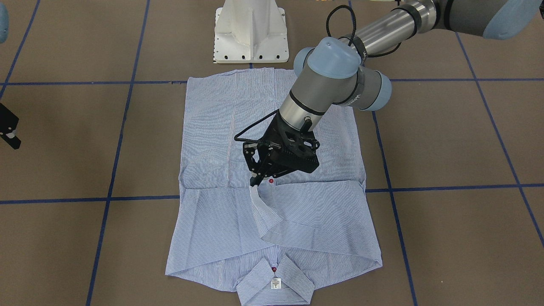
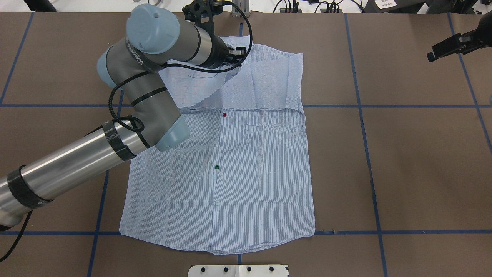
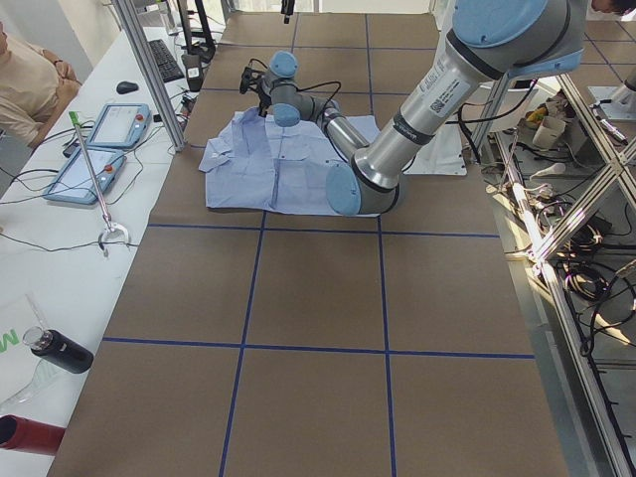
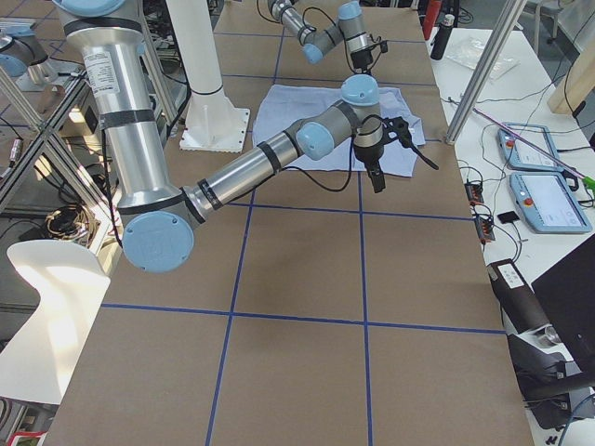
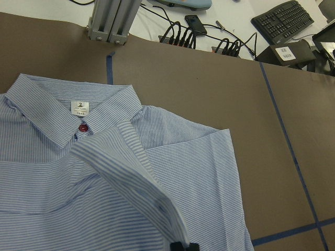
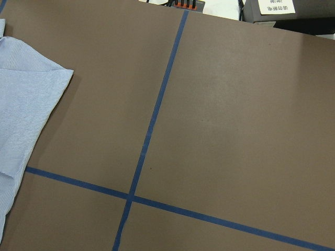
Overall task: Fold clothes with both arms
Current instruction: 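Fold the sleeve with the left gripper across the shirt toward the collar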
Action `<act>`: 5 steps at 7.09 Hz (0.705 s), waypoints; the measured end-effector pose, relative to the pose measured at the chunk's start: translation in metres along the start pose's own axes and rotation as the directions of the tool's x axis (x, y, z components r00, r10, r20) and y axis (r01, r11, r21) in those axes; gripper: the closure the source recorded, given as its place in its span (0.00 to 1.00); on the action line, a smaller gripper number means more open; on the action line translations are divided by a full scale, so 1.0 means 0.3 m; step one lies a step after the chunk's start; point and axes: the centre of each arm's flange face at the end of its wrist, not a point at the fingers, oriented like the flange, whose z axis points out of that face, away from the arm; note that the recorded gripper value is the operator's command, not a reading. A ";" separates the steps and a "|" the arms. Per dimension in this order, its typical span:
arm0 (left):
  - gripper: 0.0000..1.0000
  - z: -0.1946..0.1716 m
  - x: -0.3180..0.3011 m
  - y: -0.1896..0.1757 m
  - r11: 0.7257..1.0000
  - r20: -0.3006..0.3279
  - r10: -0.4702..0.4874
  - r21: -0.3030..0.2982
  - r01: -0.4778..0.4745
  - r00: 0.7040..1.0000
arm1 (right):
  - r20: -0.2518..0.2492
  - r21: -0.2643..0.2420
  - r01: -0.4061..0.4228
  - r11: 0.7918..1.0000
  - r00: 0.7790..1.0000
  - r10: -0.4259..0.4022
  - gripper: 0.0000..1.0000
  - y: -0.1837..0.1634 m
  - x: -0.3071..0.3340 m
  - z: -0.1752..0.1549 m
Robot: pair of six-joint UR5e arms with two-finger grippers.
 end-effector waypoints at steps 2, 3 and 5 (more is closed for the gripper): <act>1.00 0.057 0.038 0.088 1.000 0.000 0.015 -0.016 -0.015 1.000 | 0.000 0.000 0.000 1.000 1.000 0.000 0.00 0.000 0.000 0.000; 0.78 0.080 0.061 0.139 1.000 -0.003 0.025 -0.017 -0.025 1.000 | 0.000 0.000 0.000 1.000 1.000 0.000 0.00 0.000 0.000 0.000; 0.00 0.124 0.113 0.253 0.999 -0.010 0.041 -0.021 -0.041 0.999 | 0.000 -0.001 -0.001 1.000 1.000 0.001 0.00 0.000 0.001 0.001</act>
